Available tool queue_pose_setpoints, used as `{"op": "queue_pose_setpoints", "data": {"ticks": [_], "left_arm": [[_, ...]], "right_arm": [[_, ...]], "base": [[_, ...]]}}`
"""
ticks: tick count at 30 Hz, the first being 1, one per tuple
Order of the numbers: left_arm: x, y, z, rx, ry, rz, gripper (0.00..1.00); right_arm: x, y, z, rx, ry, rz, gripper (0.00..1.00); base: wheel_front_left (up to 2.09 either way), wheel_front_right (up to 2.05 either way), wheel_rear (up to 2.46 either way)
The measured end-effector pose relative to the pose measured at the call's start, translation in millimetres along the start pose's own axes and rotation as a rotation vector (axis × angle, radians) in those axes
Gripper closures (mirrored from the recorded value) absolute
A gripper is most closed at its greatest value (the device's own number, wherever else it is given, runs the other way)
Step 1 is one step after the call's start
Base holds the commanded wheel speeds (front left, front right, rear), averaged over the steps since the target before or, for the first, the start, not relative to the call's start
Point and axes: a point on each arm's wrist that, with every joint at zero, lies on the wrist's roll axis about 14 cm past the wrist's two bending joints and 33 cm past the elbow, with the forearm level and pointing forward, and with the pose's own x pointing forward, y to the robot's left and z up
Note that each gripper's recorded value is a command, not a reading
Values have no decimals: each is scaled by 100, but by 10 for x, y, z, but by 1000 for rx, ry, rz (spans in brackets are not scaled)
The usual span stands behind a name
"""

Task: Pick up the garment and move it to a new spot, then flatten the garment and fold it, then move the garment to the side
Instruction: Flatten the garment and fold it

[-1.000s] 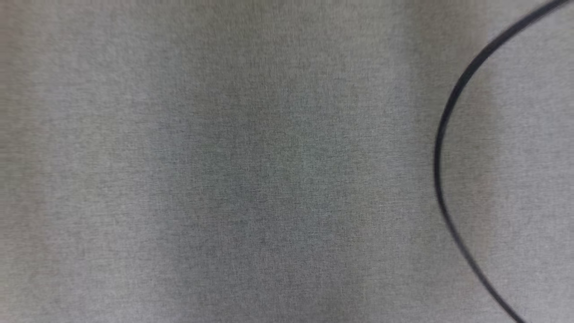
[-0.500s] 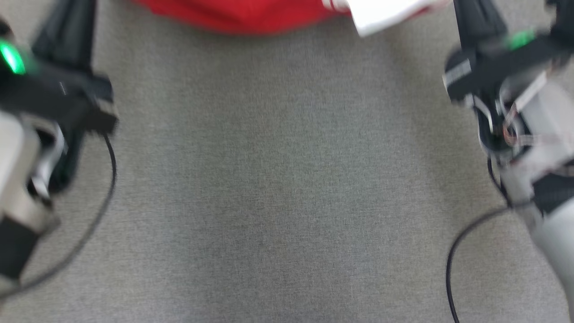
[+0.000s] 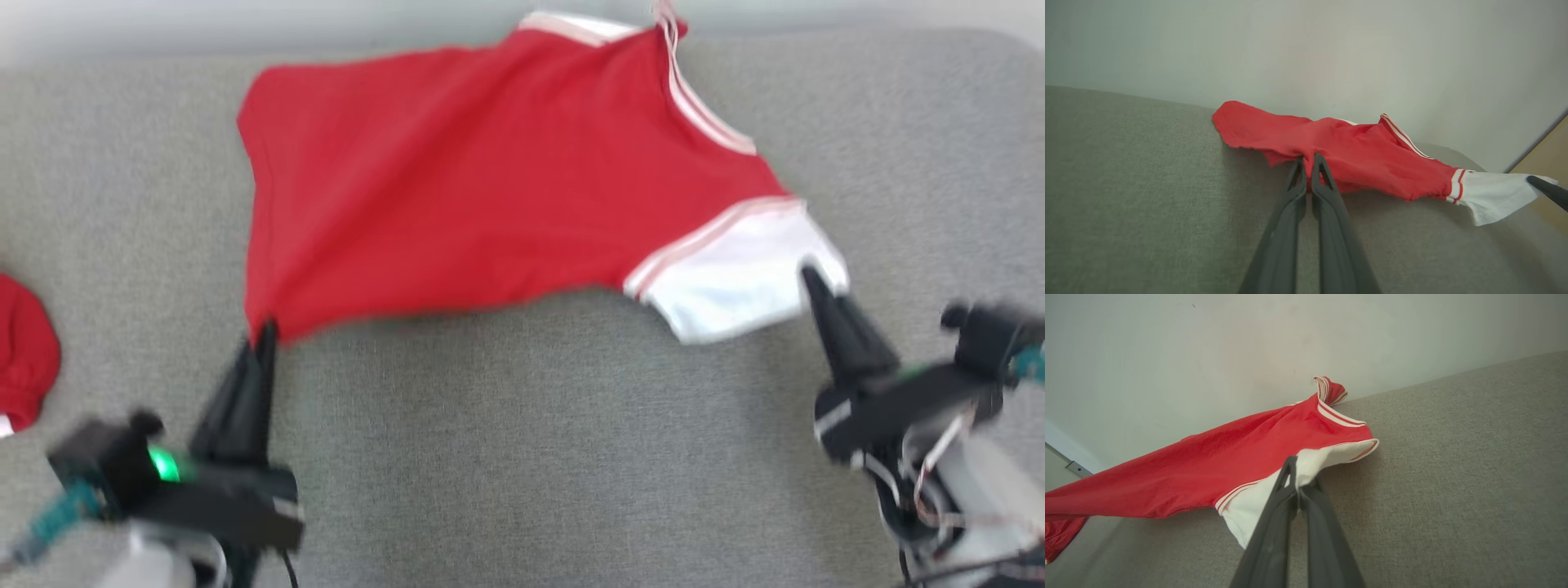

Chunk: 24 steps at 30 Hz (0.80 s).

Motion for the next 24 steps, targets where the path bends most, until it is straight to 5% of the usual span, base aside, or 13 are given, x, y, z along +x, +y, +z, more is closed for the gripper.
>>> {"op": "queue_pose_setpoints", "data": {"ticks": [15,24], "left_arm": [[-1064,279,-417,-25,125,233,100],[-1319,443,-463,107,168,268,100]], "right_arm": [[-1206,321,-1057,117,431,-31,100],[-1610,667,-1236,249,562,11,100]], "base": [[0,0,0],[0,0,0]]}}
